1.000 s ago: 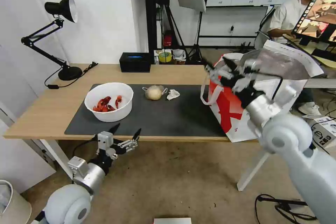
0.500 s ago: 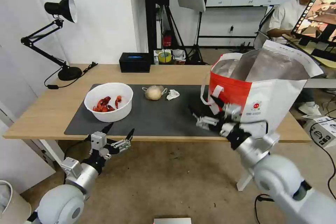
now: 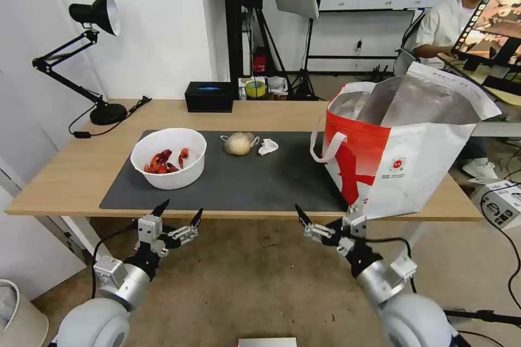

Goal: Pick up the trash from the table and place it into the takeout bag.

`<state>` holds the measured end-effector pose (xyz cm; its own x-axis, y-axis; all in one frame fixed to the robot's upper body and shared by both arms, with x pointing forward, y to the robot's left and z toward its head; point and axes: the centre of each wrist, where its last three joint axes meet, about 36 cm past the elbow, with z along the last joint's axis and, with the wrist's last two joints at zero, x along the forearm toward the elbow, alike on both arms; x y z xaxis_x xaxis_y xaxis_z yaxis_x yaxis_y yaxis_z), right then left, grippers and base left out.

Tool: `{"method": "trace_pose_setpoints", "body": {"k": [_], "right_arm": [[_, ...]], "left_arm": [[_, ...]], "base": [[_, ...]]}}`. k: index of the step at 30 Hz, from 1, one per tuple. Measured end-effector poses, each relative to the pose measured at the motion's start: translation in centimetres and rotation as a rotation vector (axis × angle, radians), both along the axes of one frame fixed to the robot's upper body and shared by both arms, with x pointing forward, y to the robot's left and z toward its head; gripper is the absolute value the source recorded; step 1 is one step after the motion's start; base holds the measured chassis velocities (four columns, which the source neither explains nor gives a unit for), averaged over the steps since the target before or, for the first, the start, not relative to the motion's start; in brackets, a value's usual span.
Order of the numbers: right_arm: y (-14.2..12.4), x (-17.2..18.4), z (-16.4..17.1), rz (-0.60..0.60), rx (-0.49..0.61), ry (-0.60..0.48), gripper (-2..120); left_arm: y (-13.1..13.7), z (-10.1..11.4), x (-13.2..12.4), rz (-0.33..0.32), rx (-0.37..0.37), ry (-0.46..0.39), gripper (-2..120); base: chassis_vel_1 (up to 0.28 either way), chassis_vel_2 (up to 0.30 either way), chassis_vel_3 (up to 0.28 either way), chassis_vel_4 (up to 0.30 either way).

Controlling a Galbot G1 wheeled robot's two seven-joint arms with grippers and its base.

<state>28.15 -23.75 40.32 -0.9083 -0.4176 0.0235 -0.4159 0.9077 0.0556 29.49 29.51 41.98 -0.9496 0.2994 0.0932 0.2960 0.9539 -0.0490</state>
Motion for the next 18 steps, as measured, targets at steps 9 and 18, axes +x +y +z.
{"method": "trace_pose_setpoints", "body": {"k": [9, 18], "right_arm": [[-0.2, -1.3, -0.6, -0.041, -0.016, 0.025, 100], [-0.4, -1.2, 0.4, -0.047, -0.028, 0.017, 100]], "left_arm": [[-0.6, -1.4, -0.9, 0.014, -0.003, 0.029, 100], [-0.7, -1.9, -1.7, 0.022, 0.0, 0.038, 100]], "base": [[0.0, 0.0, 0.0, 0.0], [0.0, 0.0, 0.0, 0.0]]}}
